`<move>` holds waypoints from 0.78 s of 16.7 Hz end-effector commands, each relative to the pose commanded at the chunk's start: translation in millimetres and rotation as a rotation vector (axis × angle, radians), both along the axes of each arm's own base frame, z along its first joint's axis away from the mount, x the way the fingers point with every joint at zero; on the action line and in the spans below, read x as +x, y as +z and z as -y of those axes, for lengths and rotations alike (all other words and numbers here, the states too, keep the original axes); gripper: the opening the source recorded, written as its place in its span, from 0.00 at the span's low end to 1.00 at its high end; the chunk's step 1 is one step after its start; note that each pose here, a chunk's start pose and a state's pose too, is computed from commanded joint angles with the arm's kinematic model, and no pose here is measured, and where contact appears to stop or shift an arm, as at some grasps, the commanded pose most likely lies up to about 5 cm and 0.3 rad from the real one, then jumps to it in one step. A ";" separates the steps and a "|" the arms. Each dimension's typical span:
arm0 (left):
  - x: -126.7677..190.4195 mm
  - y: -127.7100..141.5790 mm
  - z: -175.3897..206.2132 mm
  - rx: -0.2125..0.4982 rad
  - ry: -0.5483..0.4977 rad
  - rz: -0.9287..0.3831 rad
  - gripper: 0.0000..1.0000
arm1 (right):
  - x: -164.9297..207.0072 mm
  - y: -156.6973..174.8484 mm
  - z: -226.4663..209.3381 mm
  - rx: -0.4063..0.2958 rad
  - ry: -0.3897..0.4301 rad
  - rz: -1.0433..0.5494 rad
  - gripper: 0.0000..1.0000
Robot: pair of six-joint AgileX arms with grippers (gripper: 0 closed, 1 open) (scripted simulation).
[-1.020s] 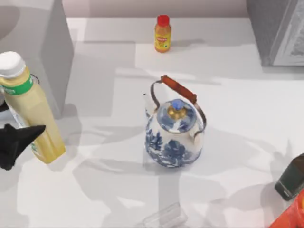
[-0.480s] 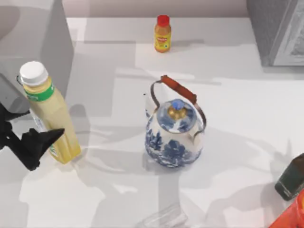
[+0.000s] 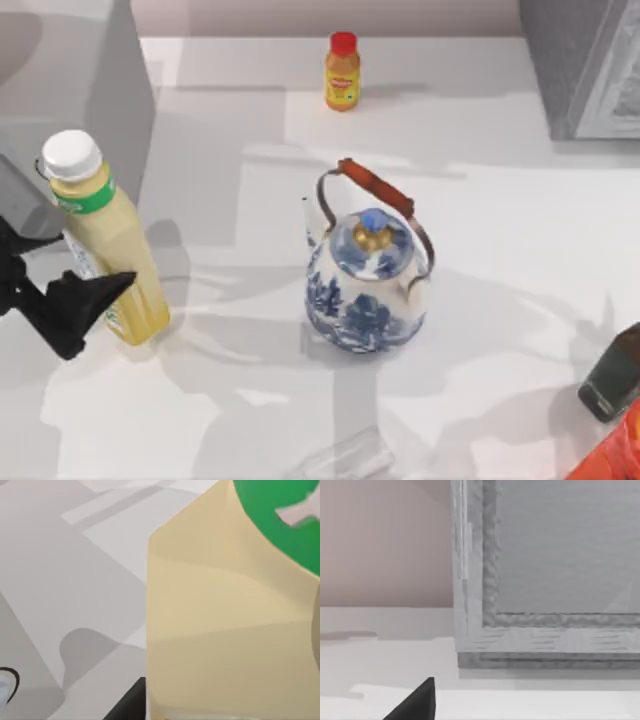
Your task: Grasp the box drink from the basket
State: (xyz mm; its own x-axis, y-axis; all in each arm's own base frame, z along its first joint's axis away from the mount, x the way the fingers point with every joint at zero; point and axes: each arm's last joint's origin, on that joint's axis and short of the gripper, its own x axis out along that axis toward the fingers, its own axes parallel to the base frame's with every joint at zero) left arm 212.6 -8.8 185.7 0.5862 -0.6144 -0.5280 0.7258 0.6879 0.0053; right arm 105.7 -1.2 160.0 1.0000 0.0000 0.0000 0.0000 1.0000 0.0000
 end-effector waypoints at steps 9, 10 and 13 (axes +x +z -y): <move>0.0 0.0 0.0 0.000 0.000 0.000 0.98 | 0.0 0.0 0.0 0.000 0.000 0.000 1.00; 0.0 0.0 0.0 0.000 0.000 0.000 1.00 | 0.0 0.0 0.0 0.000 0.000 0.000 1.00; 0.0 0.0 0.0 0.000 0.000 0.000 1.00 | 0.0 0.0 0.0 0.000 0.000 0.000 1.00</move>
State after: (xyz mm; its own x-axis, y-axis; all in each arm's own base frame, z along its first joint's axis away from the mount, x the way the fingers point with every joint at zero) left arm 212.6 -8.8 185.7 0.5862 -0.6144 -0.5280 0.7258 0.6879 0.0053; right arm 105.7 -1.2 160.0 1.0000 0.0000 0.0000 0.0000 1.0000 0.0000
